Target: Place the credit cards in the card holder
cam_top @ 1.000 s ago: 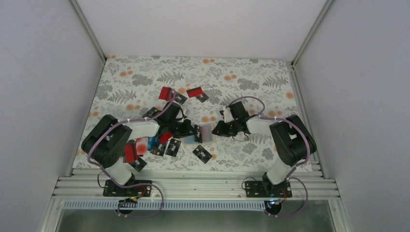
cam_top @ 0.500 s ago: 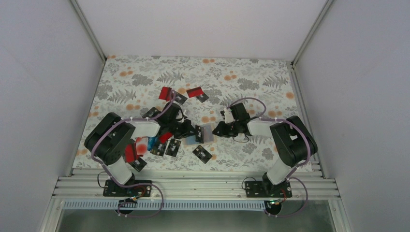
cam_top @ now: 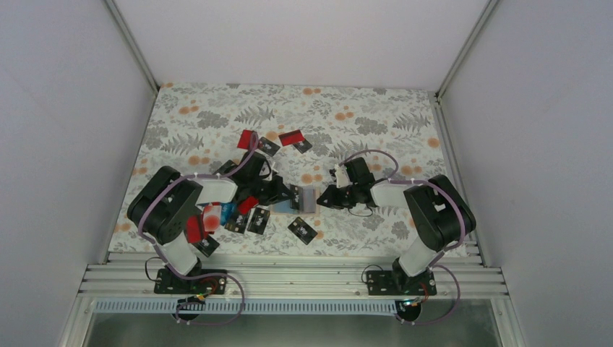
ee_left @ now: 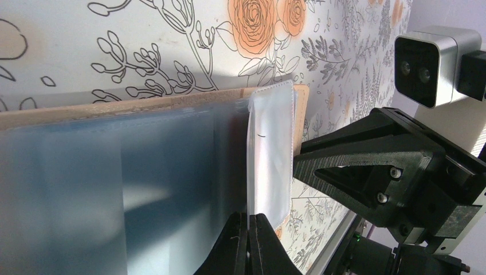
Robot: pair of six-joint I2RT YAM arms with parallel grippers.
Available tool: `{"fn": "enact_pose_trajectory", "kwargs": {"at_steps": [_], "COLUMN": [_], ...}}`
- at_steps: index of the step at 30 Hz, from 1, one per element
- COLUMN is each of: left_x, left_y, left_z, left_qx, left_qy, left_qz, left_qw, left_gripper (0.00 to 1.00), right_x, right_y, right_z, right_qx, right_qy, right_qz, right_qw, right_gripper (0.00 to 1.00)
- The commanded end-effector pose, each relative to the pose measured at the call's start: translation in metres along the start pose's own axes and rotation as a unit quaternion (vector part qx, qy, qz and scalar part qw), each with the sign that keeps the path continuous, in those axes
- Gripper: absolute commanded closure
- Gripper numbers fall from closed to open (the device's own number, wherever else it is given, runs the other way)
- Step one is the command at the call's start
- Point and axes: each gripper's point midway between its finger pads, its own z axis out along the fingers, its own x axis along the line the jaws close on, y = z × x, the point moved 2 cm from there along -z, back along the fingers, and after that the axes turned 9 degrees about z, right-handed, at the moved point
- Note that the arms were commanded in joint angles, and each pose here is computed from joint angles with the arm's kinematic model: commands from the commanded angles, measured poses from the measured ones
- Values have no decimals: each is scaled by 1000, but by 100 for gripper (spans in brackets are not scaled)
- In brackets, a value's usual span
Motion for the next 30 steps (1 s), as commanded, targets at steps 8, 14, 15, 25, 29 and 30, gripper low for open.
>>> {"fn": "enact_pose_trajectory", "kwargs": {"at_steps": [8, 14, 15, 25, 29, 30], "left_x": [1, 1, 1, -4, -4, -4], "left_y": [-8, -13, -13, -15, -16, -17], "left_z": [3, 10, 11, 21, 25, 26], "left_qx": [7, 11, 11, 21, 25, 27], "left_qy": [-18, -24, -24, -27, -27, -27], "left_qz": [2, -4, -5, -3, -2, -2], "left_qw": [1000, 1000, 1000, 999, 999, 999], "left_gripper": [98, 98, 97, 98, 98, 98], "right_x": [-38, -36, -36, -36, -37, -37], "right_y": [-40, -41, -41, -45, -46, -47], "right_z": [9, 10, 10, 11, 12, 12], "right_qx": [61, 62, 62, 66, 67, 68], "right_qy": [-73, -71, -71, -71, -72, -73], "right_qz": [51, 51, 51, 51, 50, 51], "right_qw": [994, 994, 994, 994, 994, 994], "right_gripper": [89, 89, 89, 89, 89, 89]}}
